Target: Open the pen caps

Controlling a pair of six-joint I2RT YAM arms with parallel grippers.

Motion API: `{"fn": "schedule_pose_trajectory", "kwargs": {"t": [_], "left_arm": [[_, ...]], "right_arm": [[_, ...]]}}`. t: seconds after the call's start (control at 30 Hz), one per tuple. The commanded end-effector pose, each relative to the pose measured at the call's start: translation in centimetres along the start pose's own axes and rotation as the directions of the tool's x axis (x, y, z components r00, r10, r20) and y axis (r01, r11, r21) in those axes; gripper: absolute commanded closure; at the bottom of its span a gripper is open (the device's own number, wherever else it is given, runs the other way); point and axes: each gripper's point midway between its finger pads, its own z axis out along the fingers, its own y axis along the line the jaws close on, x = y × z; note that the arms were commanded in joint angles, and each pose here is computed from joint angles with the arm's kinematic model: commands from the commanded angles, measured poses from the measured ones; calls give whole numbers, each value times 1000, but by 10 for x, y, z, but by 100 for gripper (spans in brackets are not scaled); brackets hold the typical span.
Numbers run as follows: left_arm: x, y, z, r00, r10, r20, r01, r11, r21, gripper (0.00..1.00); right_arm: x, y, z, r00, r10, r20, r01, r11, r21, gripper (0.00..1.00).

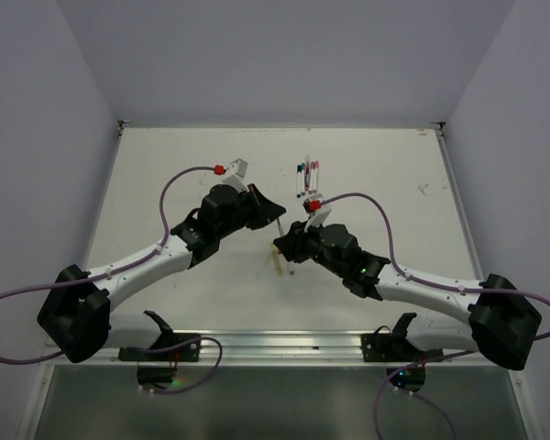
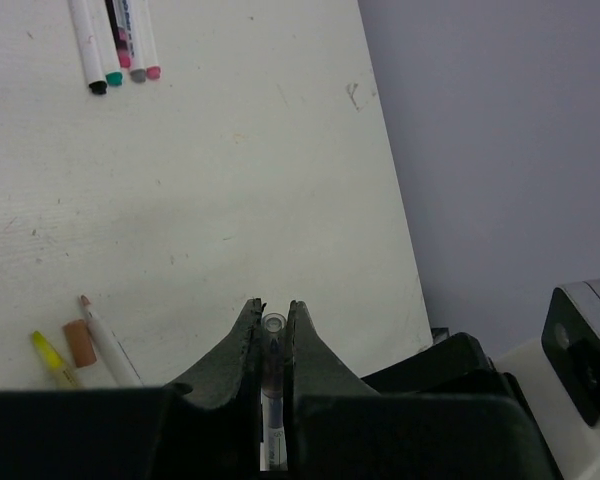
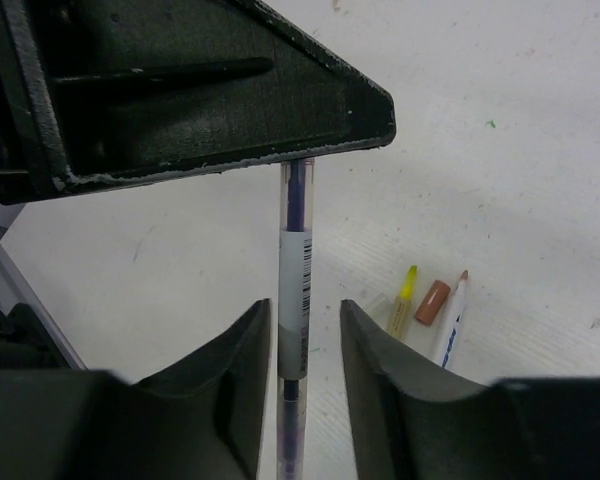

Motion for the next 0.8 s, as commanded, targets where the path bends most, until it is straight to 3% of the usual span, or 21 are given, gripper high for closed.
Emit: {"fn": "schedule_pose_trajectory", "kwargs": {"t": [0.0, 0.07, 0.17, 0.43, 0.77], "left_arm": [[-4, -14, -6, 999, 27, 23, -29, 997, 71, 100], [-5, -11, -5, 999, 34, 27, -36, 998, 59, 100], [-8, -10, -5, 998, 39, 42, -41, 998, 47, 100], [-57, -2, -2, 985, -42, 165, 37, 999, 34, 100], [-145, 24, -10, 904, -167, 393, 178, 984, 8, 100]], "right_arm": [[-19, 16, 8, 999, 12, 43, -10, 999, -37, 67], [-22, 17, 9, 999, 18, 49, -16, 999, -38, 77], [-21, 19, 9, 999, 16, 41, -15, 999, -41, 100], [8, 5, -5, 1000, -21, -20, 20, 999, -34, 100], [43, -11, -20, 993, -73, -88, 70, 997, -41, 100]]}}
